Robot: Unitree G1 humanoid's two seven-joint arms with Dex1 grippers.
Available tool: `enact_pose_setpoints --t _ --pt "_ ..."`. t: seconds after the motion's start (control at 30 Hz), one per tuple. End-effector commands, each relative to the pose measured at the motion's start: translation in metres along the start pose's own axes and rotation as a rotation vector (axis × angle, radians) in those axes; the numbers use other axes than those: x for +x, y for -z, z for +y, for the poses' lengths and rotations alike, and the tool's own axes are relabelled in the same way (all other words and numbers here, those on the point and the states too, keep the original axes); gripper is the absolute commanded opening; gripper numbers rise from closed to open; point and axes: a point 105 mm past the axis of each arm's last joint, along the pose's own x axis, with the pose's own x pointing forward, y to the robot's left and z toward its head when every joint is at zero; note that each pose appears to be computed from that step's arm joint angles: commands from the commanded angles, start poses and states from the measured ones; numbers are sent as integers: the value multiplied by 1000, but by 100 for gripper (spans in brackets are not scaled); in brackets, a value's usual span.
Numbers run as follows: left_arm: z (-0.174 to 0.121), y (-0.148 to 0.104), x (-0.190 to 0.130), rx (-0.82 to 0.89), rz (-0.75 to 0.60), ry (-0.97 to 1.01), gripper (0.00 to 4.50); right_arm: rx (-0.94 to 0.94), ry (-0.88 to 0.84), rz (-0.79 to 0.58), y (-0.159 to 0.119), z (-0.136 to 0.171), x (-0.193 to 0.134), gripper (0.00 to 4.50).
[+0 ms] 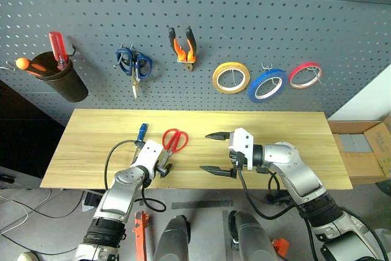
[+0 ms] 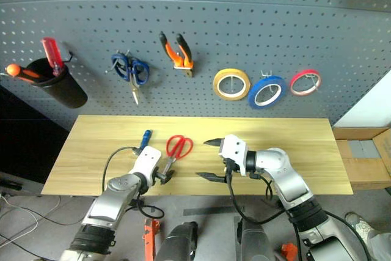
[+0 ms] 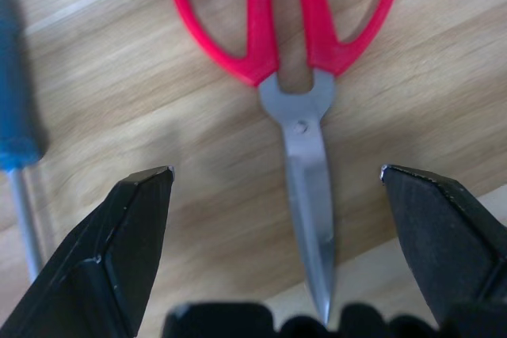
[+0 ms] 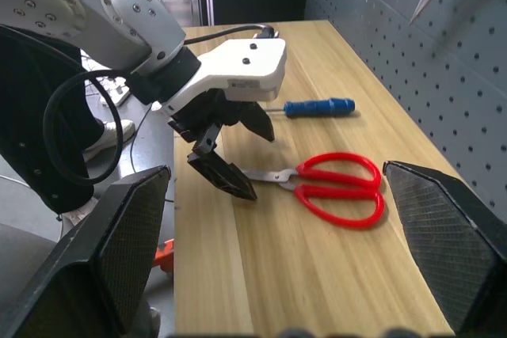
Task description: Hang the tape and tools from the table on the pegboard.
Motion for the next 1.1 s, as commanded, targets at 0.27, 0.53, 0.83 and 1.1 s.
enact_pose_setpoints --t 0.27,0.53,0.83,1.1 --pt "-4 1 8 -19 17 14 433 -7 17 -37 -12 -1 -3 450" --pt "3 2 5 -28 19 -9 182 -4 26 -42 -14 -3 -2 450" --pt "7 9 0 -26 32 -27 21 -13 25 -39 -15 -4 -2 450" --pt "6 -4 0 -19 -25 -46 21 -21 24 -50 -18 -8 -2 450"
